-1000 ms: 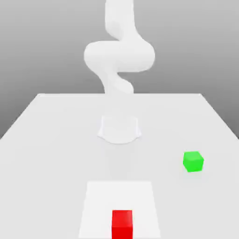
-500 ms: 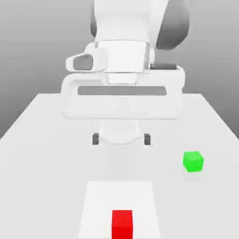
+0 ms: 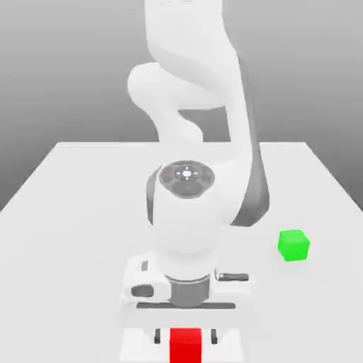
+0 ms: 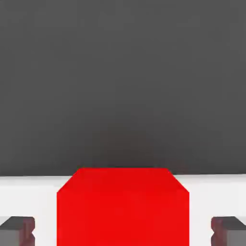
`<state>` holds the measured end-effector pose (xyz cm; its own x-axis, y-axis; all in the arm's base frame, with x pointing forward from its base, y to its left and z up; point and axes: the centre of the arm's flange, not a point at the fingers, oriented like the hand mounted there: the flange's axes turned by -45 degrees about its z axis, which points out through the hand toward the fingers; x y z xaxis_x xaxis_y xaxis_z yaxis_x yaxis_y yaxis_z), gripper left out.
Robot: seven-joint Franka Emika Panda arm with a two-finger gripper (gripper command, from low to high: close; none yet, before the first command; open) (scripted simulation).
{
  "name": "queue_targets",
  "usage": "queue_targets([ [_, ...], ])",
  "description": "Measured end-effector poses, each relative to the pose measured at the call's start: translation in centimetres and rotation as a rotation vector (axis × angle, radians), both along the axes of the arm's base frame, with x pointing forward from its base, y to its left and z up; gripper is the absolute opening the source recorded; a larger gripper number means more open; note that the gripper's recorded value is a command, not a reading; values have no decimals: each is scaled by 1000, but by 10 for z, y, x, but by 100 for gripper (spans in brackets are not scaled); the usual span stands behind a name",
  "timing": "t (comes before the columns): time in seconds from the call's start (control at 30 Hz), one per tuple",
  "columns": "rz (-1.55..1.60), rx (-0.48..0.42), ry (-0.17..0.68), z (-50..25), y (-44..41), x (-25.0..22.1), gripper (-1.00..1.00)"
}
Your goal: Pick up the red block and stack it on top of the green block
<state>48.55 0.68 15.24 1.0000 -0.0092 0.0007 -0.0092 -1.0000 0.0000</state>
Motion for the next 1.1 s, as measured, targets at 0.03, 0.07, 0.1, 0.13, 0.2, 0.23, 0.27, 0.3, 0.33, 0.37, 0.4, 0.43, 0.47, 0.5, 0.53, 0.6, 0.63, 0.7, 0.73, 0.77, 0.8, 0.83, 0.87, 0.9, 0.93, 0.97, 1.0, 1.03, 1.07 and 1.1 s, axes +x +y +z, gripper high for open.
queue_targets([
  [0.03,0,0,0,0,0,0,-100],
  [0.07,0,0,0,0,0,0,-100],
  [0.1,0,0,0,-6,0,0,-100],
  [0.13,0,0,0,-3,0,0,-100],
  [0.2,0,0,1,17,0,0,-100],
  [0.23,0,0,1,28,0,0,-100],
  [0.27,0,0,1,41,0,0,-100],
  [0.3,10,4,0,52,7,-3,-100],
  [0.33,45,14,0,60,29,-11,-100],
  [0.37,86,26,0,67,55,-22,-100],
  [0.4,129,36,1,72,80,-36,-100],
  [0.43,188,44,3,78,110,-53,-100],
  [0.47,271,50,5,82,148,-76,-100],
  [0.5,322,54,7,86,171,-97,-100],
  [0.53,377,55,9,89,192,-120,-100],
  [0.6,450,52,11,94,215,-160,-100],
  [0.63,483,47,11,96,223,-179,-100],
  [0.7,566,31,9,97,238,-221,-100],
  [0.73,609,20,7,96,244,-243,-100],
  [0.77,640,6,3,93,246,-258,-100],
  [0.8,654,-9,0,88,247,-264,-100],
  [0.83,660,-23,-3,81,247,-266,-100],
  [0.87,663,-34,-5,74,246,-267,-100],
  [0.9,665,-40,-7,67,246,-267,-100],
  [0.93,666,-44,-8,60,246,-267,-100],
  [0.97,667,-43,-8,52,246,-267,-100],
  [1.0,668,-39,-7,45,246,-268,-100],
  [1.03,667,-31,-6,39,246,-269,-100],
  [1.07,669,-19,-3,33,247,-271,-100],
  [1.1,668,-9,-2,29,247,-271,100],
])
